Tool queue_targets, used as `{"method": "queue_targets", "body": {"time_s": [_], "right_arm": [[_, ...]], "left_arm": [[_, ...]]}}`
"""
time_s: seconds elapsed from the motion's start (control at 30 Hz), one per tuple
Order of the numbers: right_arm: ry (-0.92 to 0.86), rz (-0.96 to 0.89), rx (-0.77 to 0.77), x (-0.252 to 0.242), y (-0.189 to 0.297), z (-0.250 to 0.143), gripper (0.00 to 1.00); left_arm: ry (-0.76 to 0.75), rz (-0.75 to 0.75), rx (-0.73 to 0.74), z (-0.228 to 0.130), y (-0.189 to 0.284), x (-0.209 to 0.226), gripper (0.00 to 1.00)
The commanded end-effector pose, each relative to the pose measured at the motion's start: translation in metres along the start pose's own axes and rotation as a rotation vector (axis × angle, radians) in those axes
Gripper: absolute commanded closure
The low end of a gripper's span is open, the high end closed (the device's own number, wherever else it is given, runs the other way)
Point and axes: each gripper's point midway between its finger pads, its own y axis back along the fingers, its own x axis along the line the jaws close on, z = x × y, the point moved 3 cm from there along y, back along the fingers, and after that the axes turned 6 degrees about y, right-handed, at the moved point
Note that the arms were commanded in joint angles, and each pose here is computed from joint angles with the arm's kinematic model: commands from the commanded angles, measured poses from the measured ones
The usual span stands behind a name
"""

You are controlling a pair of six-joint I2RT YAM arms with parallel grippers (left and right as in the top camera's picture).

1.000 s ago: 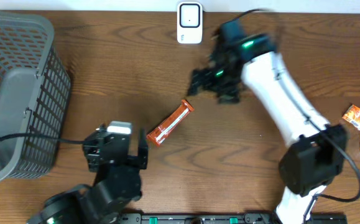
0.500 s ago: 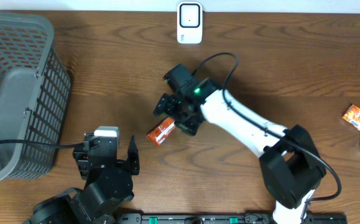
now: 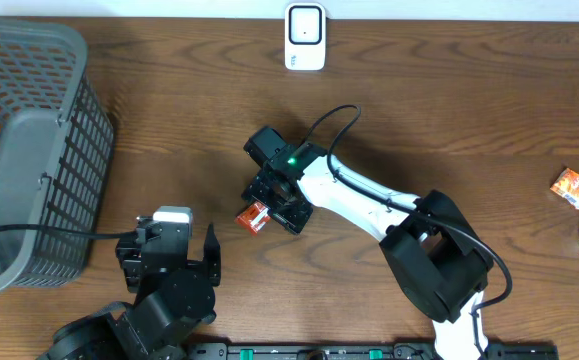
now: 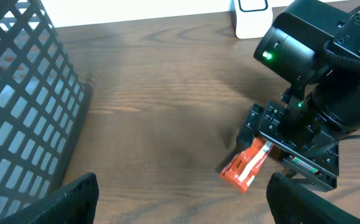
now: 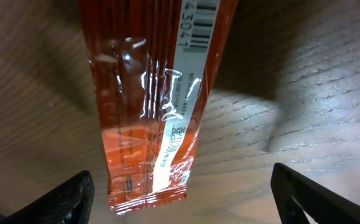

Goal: Scan the item barcode
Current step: 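Move the right gripper to the chocolate bar and grasp it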

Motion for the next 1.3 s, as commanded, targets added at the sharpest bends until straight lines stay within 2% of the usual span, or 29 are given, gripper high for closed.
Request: {"method": "queue_targets", "body": {"time_s": [0.0, 0.1, 0.17, 0.2, 0.37, 0.5, 0.57, 0.67, 0.77, 0.8, 0.9, 0.93, 1.0, 1.1, 1.27], "right_arm": [[-0.010, -0.027, -0.039, -0.005, -0.003, 0.005, 0.14], [-0.010, -0.057, -0.033, -0.010, -0.014, 0.007, 0.17], [-0.013, -0.083, -0.026, -0.015, -0.026, 0.007, 0.25], [-0.008, -0.102, -0.020, -0.019, -0.034, 0.007, 0.36], [0.094, -0.125, -0.033, -0.022, -0.042, 0.011, 0.50], [0.338, -0.148, -0.045, -0.024, -0.040, 0.014, 0.55], [0.457, -0.233, -0.057, -0.039, -0.036, 0.018, 0.60], [0.630, -0.475, -0.112, -0.075, -0.022, 0.035, 0.65], [0.752, -0.721, -0.171, -0.104, 0.002, 0.053, 0.65], [0.784, -0.774, -0.180, -0.109, 0.007, 0.057, 0.61], [0.856, -0.821, -0.176, -0.111, 0.013, 0.059, 0.41], [0.877, -0.795, -0.159, -0.108, 0.010, 0.057, 0.34], [0.910, -0.716, -0.118, -0.099, 0.007, 0.050, 0.28], [0.921, -0.521, -0.076, -0.075, 0.013, 0.032, 0.28], [0.918, -0.314, -0.050, -0.052, 0.045, 0.008, 0.24]], "left_arm": [[0.024, 0.004, -0.008, 0.002, 0.002, 0.003, 0.14], [0.024, 0.004, -0.008, 0.002, 0.002, 0.003, 0.14], [0.024, 0.004, -0.007, 0.002, 0.002, 0.003, 0.14], [0.024, 0.005, -0.007, 0.001, 0.002, 0.003, 0.13], [0.023, 0.005, -0.007, 0.002, 0.002, 0.003, 0.14], [0.023, 0.005, -0.007, 0.002, 0.002, 0.003, 0.13], [0.023, 0.005, -0.007, 0.002, 0.002, 0.003, 0.13], [0.023, 0.005, -0.007, 0.002, 0.002, 0.003, 0.14], [0.024, 0.005, -0.008, 0.002, 0.002, 0.003, 0.13], [0.023, 0.005, -0.007, 0.001, 0.002, 0.003, 0.13], [0.023, 0.005, -0.007, 0.001, 0.002, 0.003, 0.13], [0.023, 0.005, -0.007, 0.001, 0.002, 0.003, 0.13], [0.023, 0.005, -0.007, 0.001, 0.002, 0.003, 0.13], [0.023, 0.005, -0.007, 0.001, 0.002, 0.003, 0.13], [0.023, 0.005, -0.007, 0.001, 0.002, 0.003, 0.13]]}}
